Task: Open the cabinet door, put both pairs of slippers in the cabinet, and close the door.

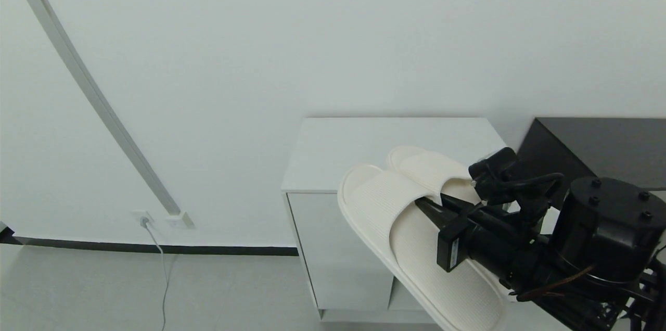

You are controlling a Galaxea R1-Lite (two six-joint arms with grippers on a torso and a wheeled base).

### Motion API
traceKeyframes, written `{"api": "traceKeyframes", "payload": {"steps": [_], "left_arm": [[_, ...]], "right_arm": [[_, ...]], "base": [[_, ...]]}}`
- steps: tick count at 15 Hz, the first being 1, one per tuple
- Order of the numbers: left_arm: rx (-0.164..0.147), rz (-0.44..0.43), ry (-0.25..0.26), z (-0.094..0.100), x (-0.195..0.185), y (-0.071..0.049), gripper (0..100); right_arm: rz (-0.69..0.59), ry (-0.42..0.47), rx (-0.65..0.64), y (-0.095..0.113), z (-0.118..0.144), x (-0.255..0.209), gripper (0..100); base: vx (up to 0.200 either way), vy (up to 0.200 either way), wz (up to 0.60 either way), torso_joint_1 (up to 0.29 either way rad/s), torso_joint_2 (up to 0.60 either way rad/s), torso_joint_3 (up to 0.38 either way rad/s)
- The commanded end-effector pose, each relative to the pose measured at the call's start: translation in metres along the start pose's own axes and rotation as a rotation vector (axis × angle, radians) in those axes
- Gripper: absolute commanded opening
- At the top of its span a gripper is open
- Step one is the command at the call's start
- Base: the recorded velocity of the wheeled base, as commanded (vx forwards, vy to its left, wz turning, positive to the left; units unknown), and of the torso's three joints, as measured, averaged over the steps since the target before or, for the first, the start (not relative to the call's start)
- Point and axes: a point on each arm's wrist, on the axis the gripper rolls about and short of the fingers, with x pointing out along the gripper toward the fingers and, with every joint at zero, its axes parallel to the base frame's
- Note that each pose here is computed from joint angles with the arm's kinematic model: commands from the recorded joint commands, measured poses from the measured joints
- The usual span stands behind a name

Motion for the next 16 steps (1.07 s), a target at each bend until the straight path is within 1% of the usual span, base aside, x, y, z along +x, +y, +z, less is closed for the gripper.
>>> {"api": "traceKeyframes", "payload": {"steps": [1,9,11,16], "left_arm": [[0.000,0.000,0.000,0.0000,0.0000,0.0000,0],[-0.002,0.000,0.000,0.0000,0.0000,0.0000,0],[-0.002,-0.001,0.000,0.0000,0.0000,0.0000,0],[-0.002,0.000,0.000,0.0000,0.0000,0.0000,0]], "right_arm": [[0.000,-0.003,0.001,-0.0001,0.0008,-0.0003,0],[-0.009,0.007,-0.001,-0.0020,-0.0017,0.0000,0],[-0.022,0.015,-0.004,-0.0066,-0.0044,0.0011,0],[-0.022,0.022,-0.008,-0.0068,-0.0056,-0.0002,0]], "base": [[0.000,-0.200,0.00,0.002,0.00,0.002],[0.000,-0.200,0.00,0.001,0.00,0.002],[0.000,0.000,0.00,0.000,0.00,0.000],[0.000,0.000,0.00,0.000,0.00,0.000]]}}
